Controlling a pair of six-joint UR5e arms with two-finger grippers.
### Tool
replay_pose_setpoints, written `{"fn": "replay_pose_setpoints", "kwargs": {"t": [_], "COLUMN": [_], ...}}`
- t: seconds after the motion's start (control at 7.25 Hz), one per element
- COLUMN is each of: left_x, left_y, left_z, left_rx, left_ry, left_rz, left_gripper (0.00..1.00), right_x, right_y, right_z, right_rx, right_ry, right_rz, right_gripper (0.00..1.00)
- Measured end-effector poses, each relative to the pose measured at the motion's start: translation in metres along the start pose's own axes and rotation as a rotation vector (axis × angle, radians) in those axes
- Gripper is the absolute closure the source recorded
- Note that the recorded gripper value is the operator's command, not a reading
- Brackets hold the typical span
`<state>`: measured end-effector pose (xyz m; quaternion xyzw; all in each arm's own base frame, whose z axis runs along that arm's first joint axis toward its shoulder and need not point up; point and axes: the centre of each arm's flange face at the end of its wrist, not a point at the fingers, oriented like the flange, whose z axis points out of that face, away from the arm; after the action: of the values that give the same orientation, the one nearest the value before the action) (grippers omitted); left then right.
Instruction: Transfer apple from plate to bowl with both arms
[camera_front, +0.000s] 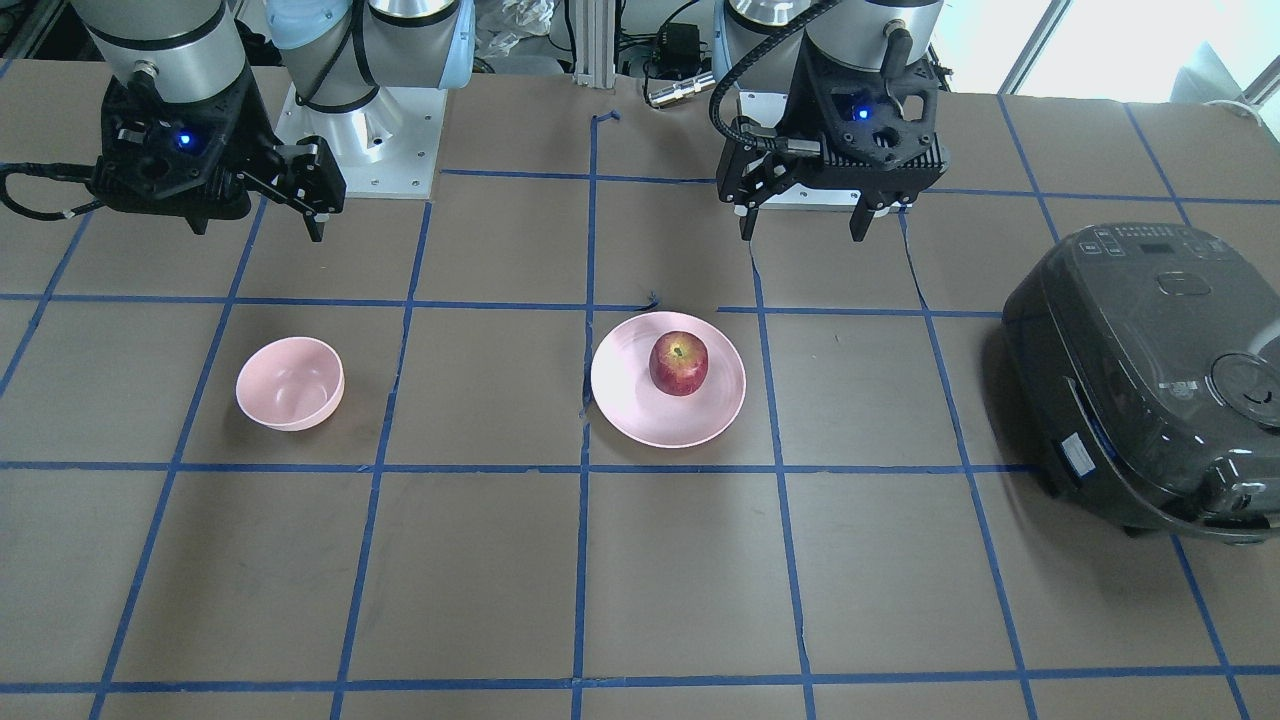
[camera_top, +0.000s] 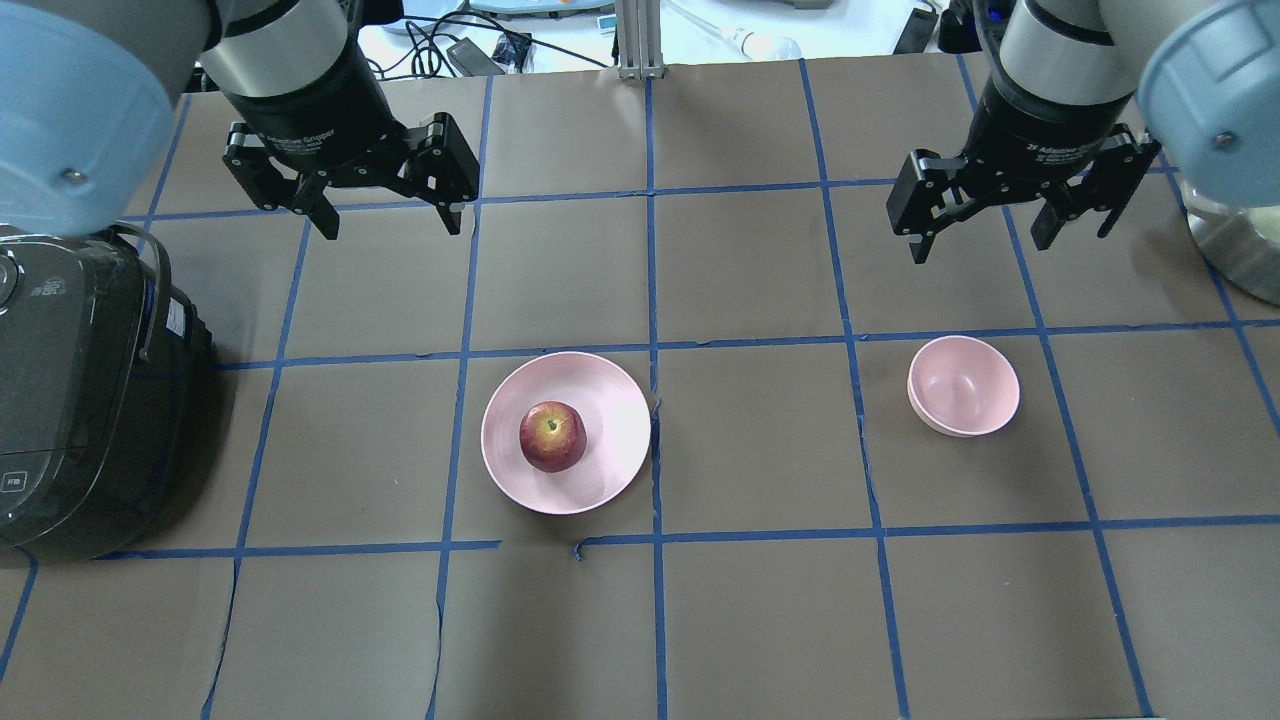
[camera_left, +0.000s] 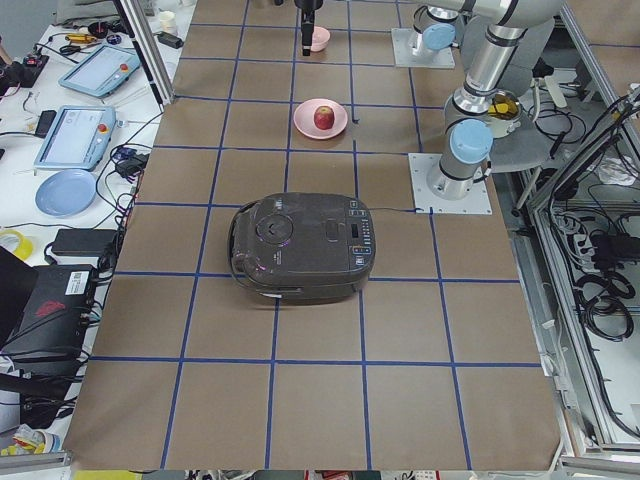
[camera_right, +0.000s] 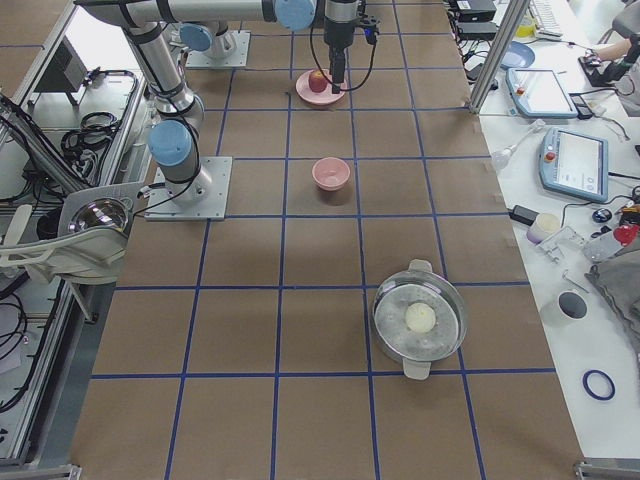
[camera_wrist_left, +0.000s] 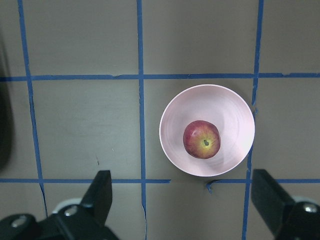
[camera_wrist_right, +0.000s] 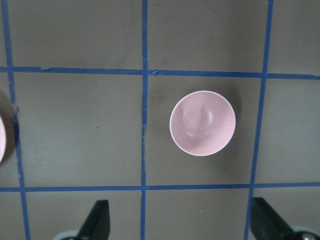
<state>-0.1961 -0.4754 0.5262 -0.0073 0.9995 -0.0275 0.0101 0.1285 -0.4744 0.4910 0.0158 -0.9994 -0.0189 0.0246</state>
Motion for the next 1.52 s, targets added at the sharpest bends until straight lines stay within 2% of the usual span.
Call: {"fn": "replay_pose_setpoints", "kwargs": {"t": [0.28,0.41,1.52], "left_x": [-0.0002,-0.0003,-0.0008], "left_y": [0.0016,0.0018,0.0059], "left_z": [-0.0011,-0.0011,-0.0035], "left_rx": [0.0,0.0,0.003], "left_ry": [0.008,0.01,0.011], "left_rz": [0.0,0.0,0.0], "left_gripper": [0.0,0.0,0.0], "right_x": [-0.0065,-0.008,-0.0076], "right_y": [-0.0002,0.0001,0.0028], "right_z": [-0.0009,-0.0007,-0.0024], "right_rx": [0.005,0.005,0.011], "right_ry": [-0.062,-0.072,-0.062], "right_rz": [0.002,0.0,0.003], "right_gripper": [0.0,0.0,0.0]}}
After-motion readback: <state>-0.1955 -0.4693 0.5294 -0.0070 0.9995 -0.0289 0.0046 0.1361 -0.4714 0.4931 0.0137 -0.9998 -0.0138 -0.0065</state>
